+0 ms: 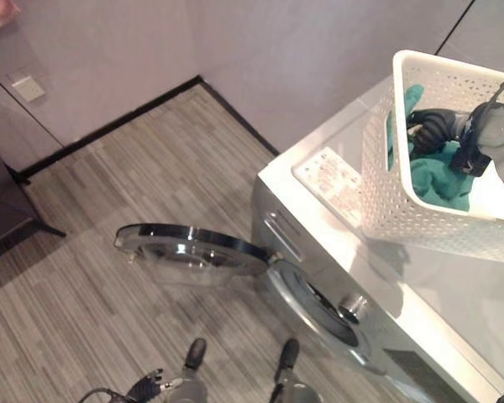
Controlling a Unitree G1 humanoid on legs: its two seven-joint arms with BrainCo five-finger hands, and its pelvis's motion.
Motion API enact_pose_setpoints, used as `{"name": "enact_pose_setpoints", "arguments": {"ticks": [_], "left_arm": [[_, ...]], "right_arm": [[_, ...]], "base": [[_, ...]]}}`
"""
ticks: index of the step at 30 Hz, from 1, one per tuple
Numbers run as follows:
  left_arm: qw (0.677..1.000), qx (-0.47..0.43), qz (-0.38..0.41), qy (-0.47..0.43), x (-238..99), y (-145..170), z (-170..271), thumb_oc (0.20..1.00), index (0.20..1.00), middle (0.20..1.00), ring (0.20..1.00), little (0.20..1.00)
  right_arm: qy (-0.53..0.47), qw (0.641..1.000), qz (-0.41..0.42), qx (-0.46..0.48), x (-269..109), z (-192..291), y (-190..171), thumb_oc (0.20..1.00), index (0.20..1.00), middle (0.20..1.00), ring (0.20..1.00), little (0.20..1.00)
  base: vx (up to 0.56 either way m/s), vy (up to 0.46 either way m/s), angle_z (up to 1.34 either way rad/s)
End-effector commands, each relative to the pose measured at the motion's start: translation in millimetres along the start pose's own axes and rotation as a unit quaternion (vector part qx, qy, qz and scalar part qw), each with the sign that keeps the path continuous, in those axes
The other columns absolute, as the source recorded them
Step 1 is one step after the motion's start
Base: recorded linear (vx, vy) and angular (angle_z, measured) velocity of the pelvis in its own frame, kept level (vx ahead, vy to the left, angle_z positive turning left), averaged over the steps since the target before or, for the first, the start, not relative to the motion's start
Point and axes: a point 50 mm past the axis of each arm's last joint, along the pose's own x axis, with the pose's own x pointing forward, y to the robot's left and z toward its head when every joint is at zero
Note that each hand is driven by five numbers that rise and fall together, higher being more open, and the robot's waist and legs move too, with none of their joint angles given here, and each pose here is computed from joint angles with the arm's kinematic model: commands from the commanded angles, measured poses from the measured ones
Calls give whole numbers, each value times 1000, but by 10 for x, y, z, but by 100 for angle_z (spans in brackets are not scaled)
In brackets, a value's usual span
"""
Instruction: Grab the laundry basket,head to the washer,open it,put in the laundry and shut it.
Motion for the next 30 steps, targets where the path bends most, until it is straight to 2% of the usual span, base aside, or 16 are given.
{"name": "enact_pose_setpoints", "arguments": {"ticks": [1,2,3,5,6,8,9,14,15,17,18,23,26,27,30], "left_arm": [[1000,30,4,0,0,82,4,1000,1000,1000,1000,1000],[1000,29,2,-1,6,61,14,1000,1000,1000,1000,1000],[1000,29,2,0,5,66,12,1000,1000,1000,1000,1000],[1000,29,3,-2,9,61,21,1000,1000,1000,1000,1000],[1000,29,4,-2,12,57,22,1000,1000,1000,1000,1000],[1000,30,6,-1,10,65,14,1000,1000,1000,1000,1000],[1000,28,7,4,7,58,-10,1000,1000,1000,1000,1000],[999,29,19,24,-12,67,-109,1000,1000,1000,1000,1000],[999,30,20,25,-13,75,-113,1000,1000,1000,1000,1000],[998,29,25,39,-33,72,-189,1000,1000,1000,1000,1000],[998,30,26,39,-33,76,-191,1000,1000,1000,1000,1000],[998,22,37,52,-48,32,-253,1000,1000,1000,1000,1000],[998,23,37,50,-44,14,-242,1000,1000,1000,1000,1000],[998,25,39,47,-39,3,-226,1000,1000,1000,1000,1000],[998,26,40,40,-26,-29,-186,1000,1000,1000,1000,1000]], "right_arm": [[-10,998,-42,35,-39,-79,-66,200,200,200,200,200],[-31,993,-88,77,-102,-85,-195,200,200,200,200,200],[-31,993,-88,78,-102,-89,-191,200,200,200,200,200],[-58,979,-146,131,-210,-109,-360,200,200,200,200,200],[-81,958,-203,187,-326,-169,-505,200,200,200,200,200],[-93,947,-224,211,-365,-187,-552,200,200,200,200,200],[-133,918,-271,257,-468,-154,-691,200,200,200,200,200],[-229,828,-374,350,-723,-92,-953,200,200,200,200,200],[-229,827,-374,351,-722,-100,-944,200,200,200,200,200],[-266,778,-423,381,-862,-82,-1059,200,200,200,200,200],[-266,778,-423,381,-860,-84,-1055,200,200,200,200,200],[-307,696,-520,389,-1074,16,-1175,200,200,200,200,200],[-309,682,-538,387,-1114,32,-1192,200,200,200,200,200],[-308,663,-559,391,-1173,22,-1222,200,200,200,200,200],[-295,636,-608,374,-1312,2,-1267,200,200,200,200,200]], "base": [[0,0,0],[0,0,0],[0,0,0],[0,0,0],[0,0,0],[0,0,0],[35,35,1],[40,25,-9],[47,25,-12],[47,30,-6],[32,24,-1],[29,32,-6],[13,21,-6],[15,30,-5],[15,26,-9]]}}
